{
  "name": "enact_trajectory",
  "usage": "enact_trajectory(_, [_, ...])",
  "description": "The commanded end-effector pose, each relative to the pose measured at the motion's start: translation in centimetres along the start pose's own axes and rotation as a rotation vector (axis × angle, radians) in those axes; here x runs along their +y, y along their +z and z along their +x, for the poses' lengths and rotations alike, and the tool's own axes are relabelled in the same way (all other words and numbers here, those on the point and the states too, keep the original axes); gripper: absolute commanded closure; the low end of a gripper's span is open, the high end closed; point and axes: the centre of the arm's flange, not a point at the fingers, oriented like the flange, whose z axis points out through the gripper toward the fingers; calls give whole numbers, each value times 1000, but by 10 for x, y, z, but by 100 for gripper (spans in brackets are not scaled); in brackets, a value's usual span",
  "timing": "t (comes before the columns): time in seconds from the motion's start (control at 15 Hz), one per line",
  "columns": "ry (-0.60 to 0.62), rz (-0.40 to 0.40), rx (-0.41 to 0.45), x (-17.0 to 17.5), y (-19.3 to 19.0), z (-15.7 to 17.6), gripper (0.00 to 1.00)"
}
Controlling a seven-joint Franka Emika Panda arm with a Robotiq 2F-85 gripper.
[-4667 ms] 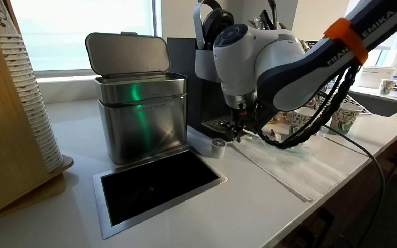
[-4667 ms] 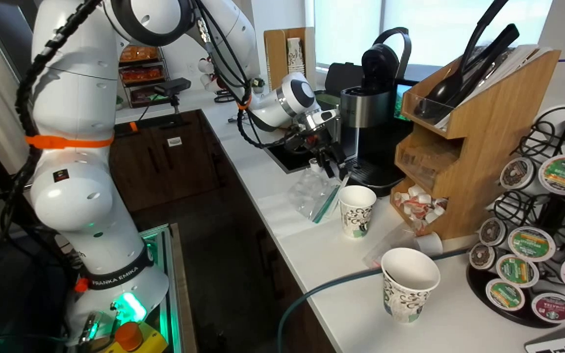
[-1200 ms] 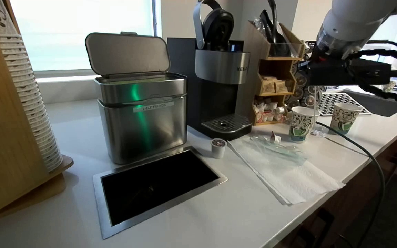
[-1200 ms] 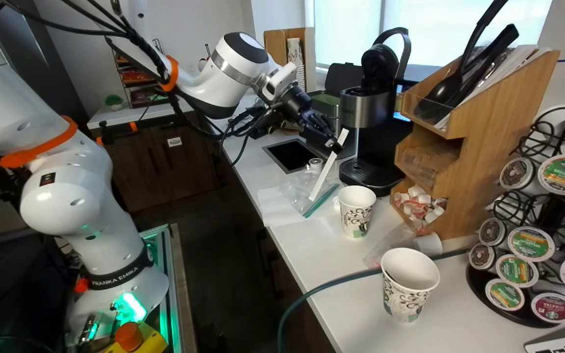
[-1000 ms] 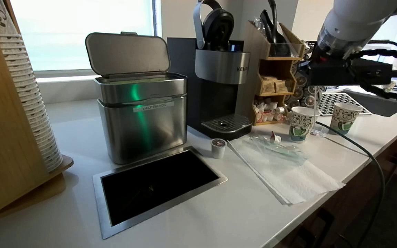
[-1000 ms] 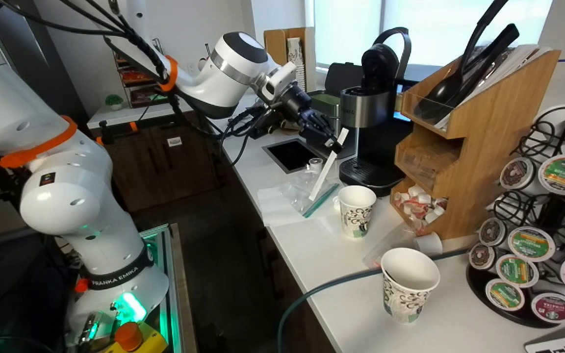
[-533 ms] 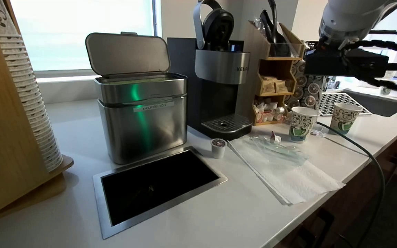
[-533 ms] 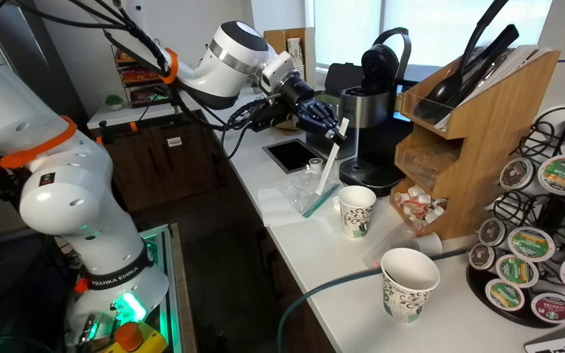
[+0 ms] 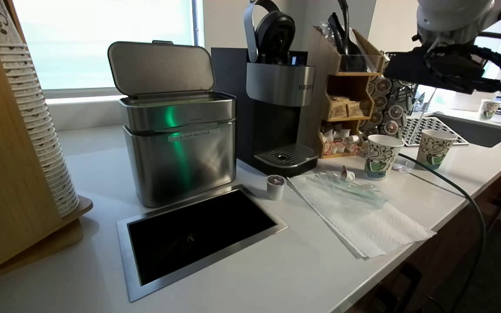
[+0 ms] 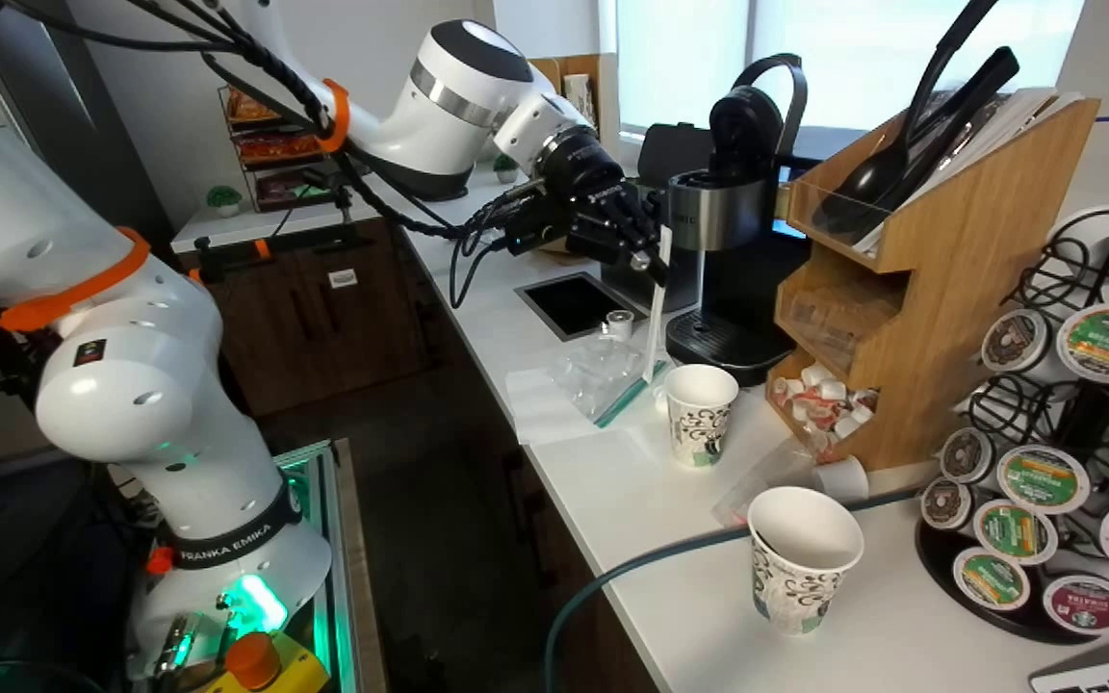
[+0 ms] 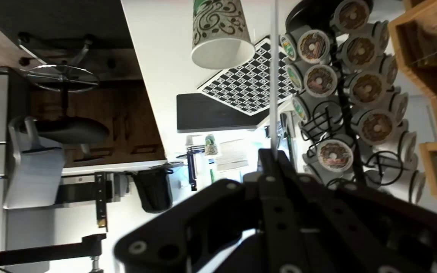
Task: Stir the contents of the cup
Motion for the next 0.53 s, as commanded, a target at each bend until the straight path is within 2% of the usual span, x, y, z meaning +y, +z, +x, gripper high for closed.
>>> enact_trajectory(0.0, [172, -71, 53, -8, 2, 13, 99])
enact_trajectory(0.2, [245, -83, 110, -23, 1, 25, 99])
enact_trajectory(0.47, [215, -47, 123, -54, 1, 18, 99])
